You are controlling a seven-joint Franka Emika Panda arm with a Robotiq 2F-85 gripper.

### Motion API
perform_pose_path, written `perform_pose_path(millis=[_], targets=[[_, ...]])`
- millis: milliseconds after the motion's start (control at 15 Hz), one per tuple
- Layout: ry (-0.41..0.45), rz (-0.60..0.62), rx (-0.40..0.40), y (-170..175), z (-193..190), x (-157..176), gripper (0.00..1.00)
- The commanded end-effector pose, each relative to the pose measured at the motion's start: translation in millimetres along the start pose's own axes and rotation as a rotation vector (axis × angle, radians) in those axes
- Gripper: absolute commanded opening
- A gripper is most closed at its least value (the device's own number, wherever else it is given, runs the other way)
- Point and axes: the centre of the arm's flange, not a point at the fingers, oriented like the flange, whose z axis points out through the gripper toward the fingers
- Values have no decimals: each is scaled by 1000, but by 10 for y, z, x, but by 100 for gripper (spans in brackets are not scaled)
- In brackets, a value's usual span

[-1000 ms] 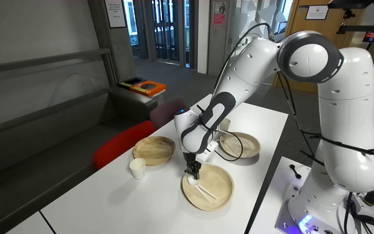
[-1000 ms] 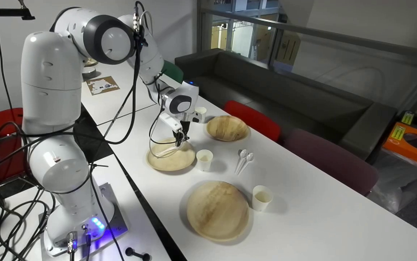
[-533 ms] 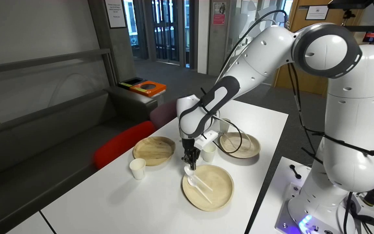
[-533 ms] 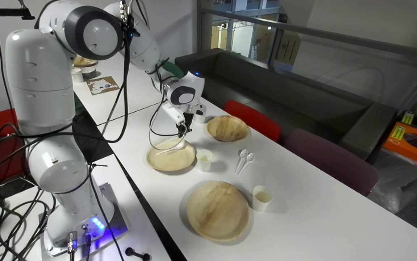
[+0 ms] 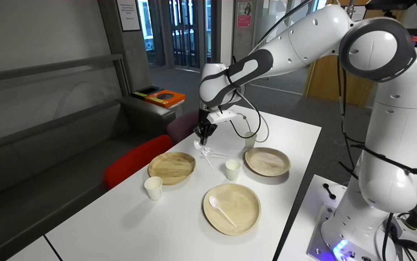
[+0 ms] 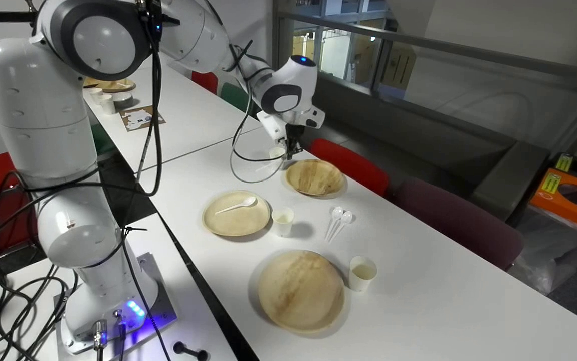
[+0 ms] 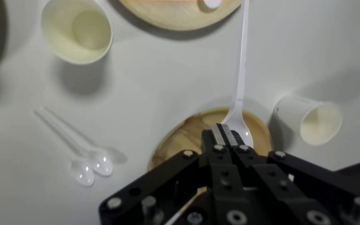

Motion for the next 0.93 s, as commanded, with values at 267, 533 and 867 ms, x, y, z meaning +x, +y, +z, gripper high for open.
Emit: perform_pose_path(millis=[267,533,867], targets=[[312,182,-253,175,-781,1463,0],[347,241,-467,434,-762,2035,0],[193,230,-708,823,-376,2415,0]])
